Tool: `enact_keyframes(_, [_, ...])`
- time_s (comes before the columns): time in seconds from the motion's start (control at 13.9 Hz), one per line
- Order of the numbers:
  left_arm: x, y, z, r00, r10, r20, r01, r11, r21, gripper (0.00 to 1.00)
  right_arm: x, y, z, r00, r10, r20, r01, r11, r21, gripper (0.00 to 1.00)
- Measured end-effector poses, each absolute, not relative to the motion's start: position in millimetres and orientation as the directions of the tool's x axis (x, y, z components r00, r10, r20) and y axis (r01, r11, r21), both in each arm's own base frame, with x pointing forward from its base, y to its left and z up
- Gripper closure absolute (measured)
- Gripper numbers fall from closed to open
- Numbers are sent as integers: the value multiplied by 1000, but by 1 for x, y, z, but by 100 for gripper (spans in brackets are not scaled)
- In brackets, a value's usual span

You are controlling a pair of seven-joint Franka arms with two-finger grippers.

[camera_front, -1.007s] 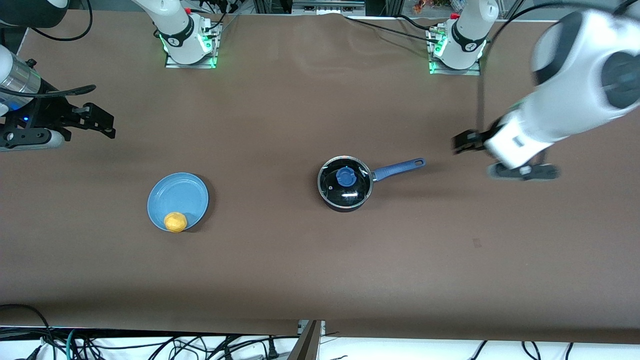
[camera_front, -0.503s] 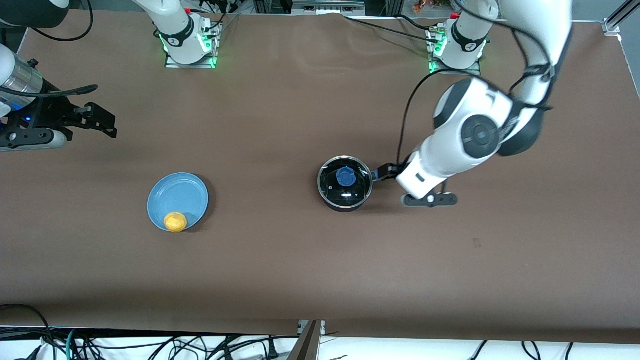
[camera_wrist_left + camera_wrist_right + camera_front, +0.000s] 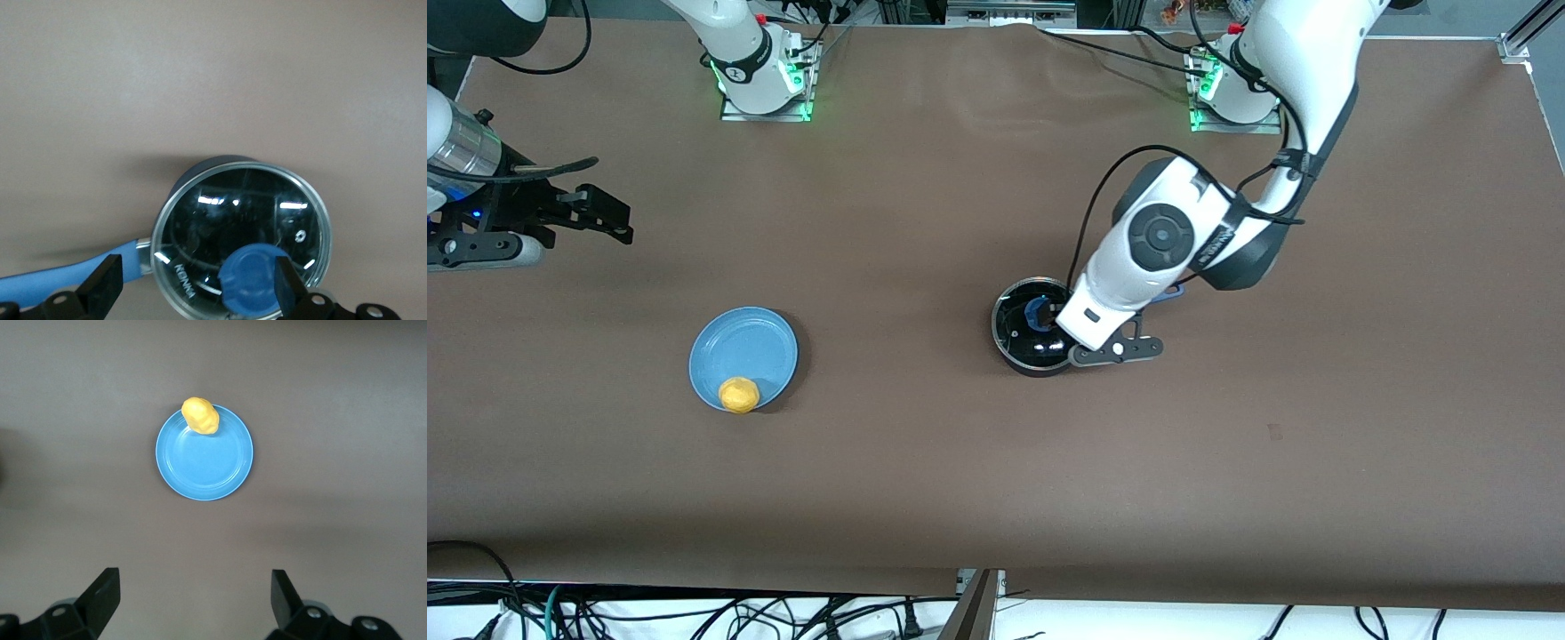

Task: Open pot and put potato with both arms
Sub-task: 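Grasp the lid knob with the left gripper while the right gripper reaches the potato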

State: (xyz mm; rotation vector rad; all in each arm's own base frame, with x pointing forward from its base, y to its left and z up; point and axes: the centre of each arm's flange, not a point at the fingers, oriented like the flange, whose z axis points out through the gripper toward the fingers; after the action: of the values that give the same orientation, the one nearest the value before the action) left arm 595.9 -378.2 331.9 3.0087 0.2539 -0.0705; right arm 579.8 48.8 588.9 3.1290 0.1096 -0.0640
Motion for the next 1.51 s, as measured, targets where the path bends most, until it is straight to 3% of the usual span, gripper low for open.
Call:
enact_keyframes(0.72, [574,-424,294,998,63,32,62,-998,9,0,588,57,574,996,76,-52,75,-997,-19,0])
enact_keyframes(1.01, [570,-429,292,998,54,27,54,-998,10,0,612,55,502,984,65,-165,63,-998,-16,0])
enact_keyframes(1.15, [570,-429,292,998,54,26,54,-998,10,14,628,55,449,973,61,-221,60,-998,-11,0])
enact_keyframes(1.51, [570,-430,290,998,54,24,53,-999,10,13,671,76,353,978,171,-123,170,-985,-18,0])
